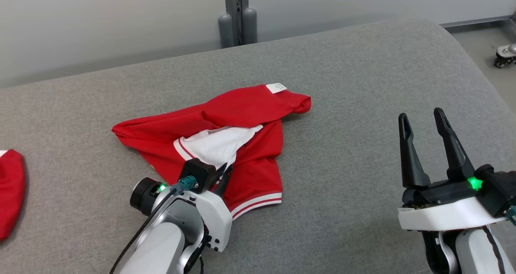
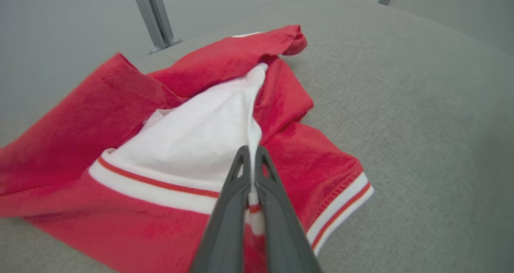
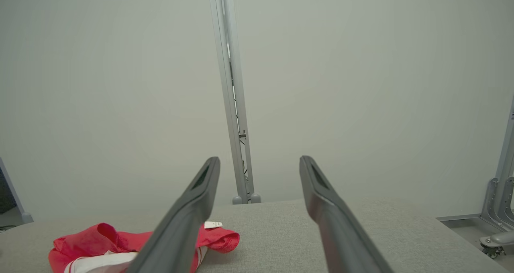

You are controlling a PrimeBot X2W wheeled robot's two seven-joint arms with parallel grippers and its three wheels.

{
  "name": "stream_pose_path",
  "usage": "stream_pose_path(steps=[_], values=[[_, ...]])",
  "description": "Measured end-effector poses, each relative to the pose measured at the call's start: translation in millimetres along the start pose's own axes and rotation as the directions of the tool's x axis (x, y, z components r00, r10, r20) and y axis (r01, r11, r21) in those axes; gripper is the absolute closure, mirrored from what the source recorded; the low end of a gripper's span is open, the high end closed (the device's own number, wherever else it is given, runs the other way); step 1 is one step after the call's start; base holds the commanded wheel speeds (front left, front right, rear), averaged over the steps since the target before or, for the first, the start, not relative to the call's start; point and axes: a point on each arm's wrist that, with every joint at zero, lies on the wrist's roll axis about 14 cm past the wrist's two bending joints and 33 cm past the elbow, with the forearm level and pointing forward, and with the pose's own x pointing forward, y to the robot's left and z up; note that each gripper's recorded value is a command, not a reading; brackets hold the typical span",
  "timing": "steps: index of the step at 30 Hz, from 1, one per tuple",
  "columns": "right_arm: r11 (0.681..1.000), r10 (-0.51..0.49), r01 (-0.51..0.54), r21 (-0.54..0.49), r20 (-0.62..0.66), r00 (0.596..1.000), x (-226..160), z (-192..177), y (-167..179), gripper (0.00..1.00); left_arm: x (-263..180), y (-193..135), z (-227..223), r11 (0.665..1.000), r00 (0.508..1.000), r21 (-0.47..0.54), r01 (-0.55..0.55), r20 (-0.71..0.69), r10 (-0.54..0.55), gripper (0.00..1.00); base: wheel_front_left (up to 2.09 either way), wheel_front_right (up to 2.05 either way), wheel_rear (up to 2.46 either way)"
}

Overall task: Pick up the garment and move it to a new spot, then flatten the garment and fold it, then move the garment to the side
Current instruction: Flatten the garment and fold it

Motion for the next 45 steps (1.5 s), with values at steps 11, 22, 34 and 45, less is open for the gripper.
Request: stream_pose_path(steps=[11, 22, 34, 45], values=[[0.995, 0.093, -0.094, 0.030, 0.006, 0.996, 8, -3, 33, 0.00, -58, 47, 5, 0.988, 0.991, -0.080, -0.134, -0.005, 0.134, 1.00, 0.00, 0.00, 0.00], [0.987, 0.153, -0.154, 0.051, 0.010, 0.988, 20, -7, 55, 0.00, -143, 111, -3, 0.923, 0.934, -0.150, -0.353, 0.000, 0.357, 1.00, 0.00, 0.00, 0.00], [0.983, 0.175, -0.175, 0.055, 0.002, 0.985, 20, -10, 63, 0.00, -196, 156, -69, 0.788, 0.829, -0.258, -0.559, -0.144, 0.541, 0.38, 0.00, 0.00, 0.00], [0.982, 0.184, -0.184, 0.053, -0.002, 0.983, 17, -10, 66, 0.00, -207, 168, -26, 0.745, 0.761, -0.253, -0.617, 0.049, 0.647, 0.00, 0.00, 0.00, 0.00]])
